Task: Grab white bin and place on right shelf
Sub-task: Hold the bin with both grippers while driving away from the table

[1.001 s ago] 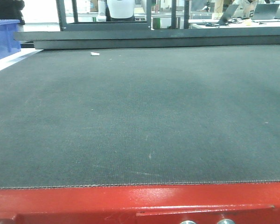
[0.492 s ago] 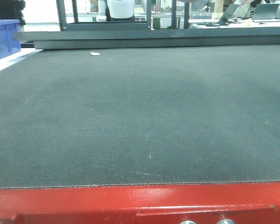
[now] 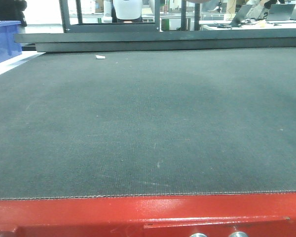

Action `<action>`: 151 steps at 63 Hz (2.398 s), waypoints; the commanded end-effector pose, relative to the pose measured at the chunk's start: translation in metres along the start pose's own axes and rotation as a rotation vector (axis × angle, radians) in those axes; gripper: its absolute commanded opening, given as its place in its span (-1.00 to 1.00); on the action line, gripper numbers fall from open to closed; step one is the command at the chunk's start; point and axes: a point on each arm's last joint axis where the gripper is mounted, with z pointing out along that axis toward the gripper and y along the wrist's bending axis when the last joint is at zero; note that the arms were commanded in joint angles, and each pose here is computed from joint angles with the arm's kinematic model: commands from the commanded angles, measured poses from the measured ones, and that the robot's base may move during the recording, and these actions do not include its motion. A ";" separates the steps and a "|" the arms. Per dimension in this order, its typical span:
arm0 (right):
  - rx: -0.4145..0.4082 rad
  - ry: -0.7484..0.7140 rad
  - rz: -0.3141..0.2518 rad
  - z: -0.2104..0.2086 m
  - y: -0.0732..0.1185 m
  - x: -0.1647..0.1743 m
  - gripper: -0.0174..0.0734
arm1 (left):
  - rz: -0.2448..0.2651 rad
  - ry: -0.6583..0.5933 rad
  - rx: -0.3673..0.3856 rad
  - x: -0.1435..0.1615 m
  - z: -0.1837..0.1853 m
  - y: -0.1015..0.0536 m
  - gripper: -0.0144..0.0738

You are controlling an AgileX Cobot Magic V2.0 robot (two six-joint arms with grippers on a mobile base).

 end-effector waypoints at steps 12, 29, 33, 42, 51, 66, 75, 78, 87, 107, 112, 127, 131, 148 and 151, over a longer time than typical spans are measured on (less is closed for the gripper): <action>-0.341 0.079 -0.036 -0.006 0.060 0.006 -0.49 | 0.022 0.159 0.298 0.013 -0.001 -0.051 -0.94; -0.335 0.074 -0.035 -0.006 0.060 0.006 -0.49 | 0.022 0.159 0.298 0.013 -0.001 -0.051 -0.94; -0.332 0.071 -0.035 -0.006 0.059 0.006 -0.49 | 0.022 0.159 0.298 0.013 -0.001 -0.051 -0.94; -0.318 0.059 -0.033 -0.006 0.058 0.004 -0.49 | 0.022 0.159 0.298 0.013 -0.001 -0.051 -0.94; -0.308 0.050 -0.032 -0.005 0.057 0.004 -0.49 | 0.022 0.159 0.298 0.013 -0.001 -0.051 -0.94; -0.308 0.050 -0.032 -0.005 0.057 0.004 -0.49 | 0.022 0.159 0.298 0.013 -0.001 -0.051 -0.94; -0.308 0.050 -0.032 -0.005 0.057 0.004 -0.49 | 0.022 0.159 0.298 0.013 -0.001 -0.051 -0.94; -0.308 0.050 -0.032 -0.005 0.057 0.004 -0.49 | 0.022 0.159 0.298 0.013 -0.001 -0.051 -0.94; -0.308 0.050 -0.032 -0.005 0.057 0.004 -0.49 | 0.022 0.159 0.298 0.013 -0.001 -0.051 -0.94; -0.308 0.050 -0.032 -0.005 0.057 0.004 -0.49 | 0.022 0.159 0.298 0.013 -0.001 -0.051 -0.94; -0.308 0.050 -0.032 -0.005 0.057 0.004 -0.49 | 0.022 0.159 0.298 0.013 -0.001 -0.051 -0.94; -0.308 0.050 -0.032 -0.005 0.057 0.004 -0.49 | 0.022 0.159 0.298 0.013 -0.001 -0.051 -0.94; -0.308 0.050 -0.032 -0.005 0.057 0.004 -0.49 | 0.022 0.159 0.298 0.013 -0.001 -0.051 -0.94; -0.308 0.050 -0.032 -0.005 0.057 0.004 -0.49 | 0.022 0.159 0.298 0.013 -0.001 -0.051 -0.94; -0.308 0.050 -0.032 -0.005 0.057 0.004 -0.49 | 0.022 0.159 0.298 0.013 -0.001 -0.051 -0.94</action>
